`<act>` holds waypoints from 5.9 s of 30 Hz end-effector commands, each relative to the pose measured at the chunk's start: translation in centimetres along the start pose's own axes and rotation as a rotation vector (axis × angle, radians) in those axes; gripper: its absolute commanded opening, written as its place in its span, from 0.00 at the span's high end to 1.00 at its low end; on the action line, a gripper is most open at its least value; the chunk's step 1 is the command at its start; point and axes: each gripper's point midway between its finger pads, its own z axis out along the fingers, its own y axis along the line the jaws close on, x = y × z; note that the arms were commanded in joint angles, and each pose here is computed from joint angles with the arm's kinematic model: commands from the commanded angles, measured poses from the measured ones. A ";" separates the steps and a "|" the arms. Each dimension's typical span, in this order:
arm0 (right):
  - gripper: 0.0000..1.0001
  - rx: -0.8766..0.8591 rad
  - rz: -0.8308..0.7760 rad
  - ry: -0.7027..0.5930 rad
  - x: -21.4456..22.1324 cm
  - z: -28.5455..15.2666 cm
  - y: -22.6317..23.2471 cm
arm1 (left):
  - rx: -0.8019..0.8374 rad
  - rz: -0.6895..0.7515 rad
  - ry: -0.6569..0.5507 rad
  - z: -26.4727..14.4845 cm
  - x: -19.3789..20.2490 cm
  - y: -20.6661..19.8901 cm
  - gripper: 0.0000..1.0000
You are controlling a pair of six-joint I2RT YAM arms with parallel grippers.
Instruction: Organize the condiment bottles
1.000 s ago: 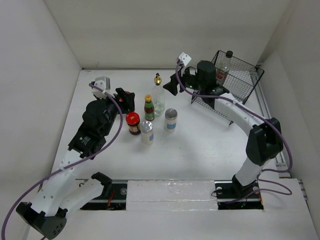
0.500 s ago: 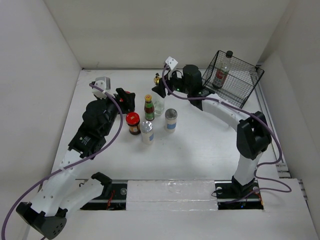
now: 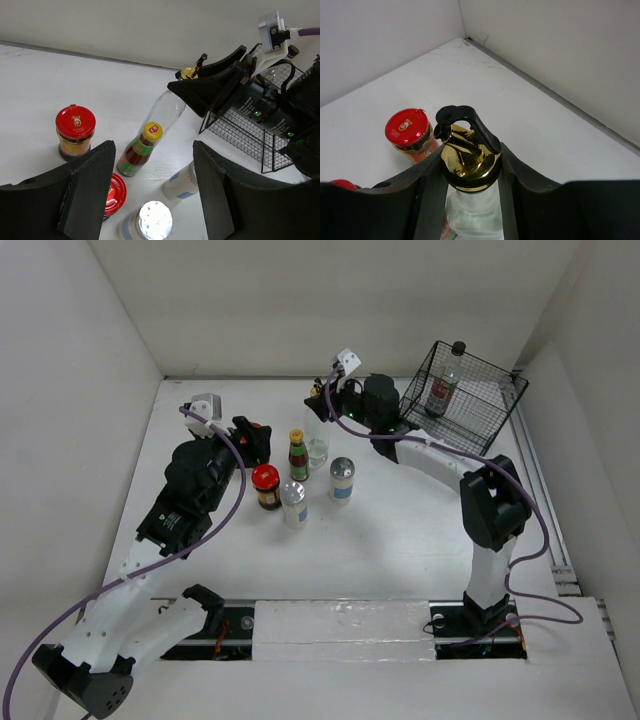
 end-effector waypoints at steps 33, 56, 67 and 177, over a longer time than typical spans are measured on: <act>0.81 0.599 -0.034 -0.564 -32.7 -25.7 -15.4 | 0.050 -0.024 -0.058 -0.6 -1.6 -0.9 0.41; 0.81 1.104 -0.117 -0.561 -32.8 -35.9 -26.3 | 0.051 -0.019 -0.035 0.2 -0.9 -1.0 0.41; 0.81 1.266 -0.087 -0.590 -30.2 -36.9 -29.7 | 0.047 -0.017 -0.027 0.4 -0.6 -1.0 0.41; 0.71 -0.196 0.033 -0.110 -5.0 -0.1 6.1 | -0.121 -0.103 -0.092 -0.3 -1.7 1.9 0.38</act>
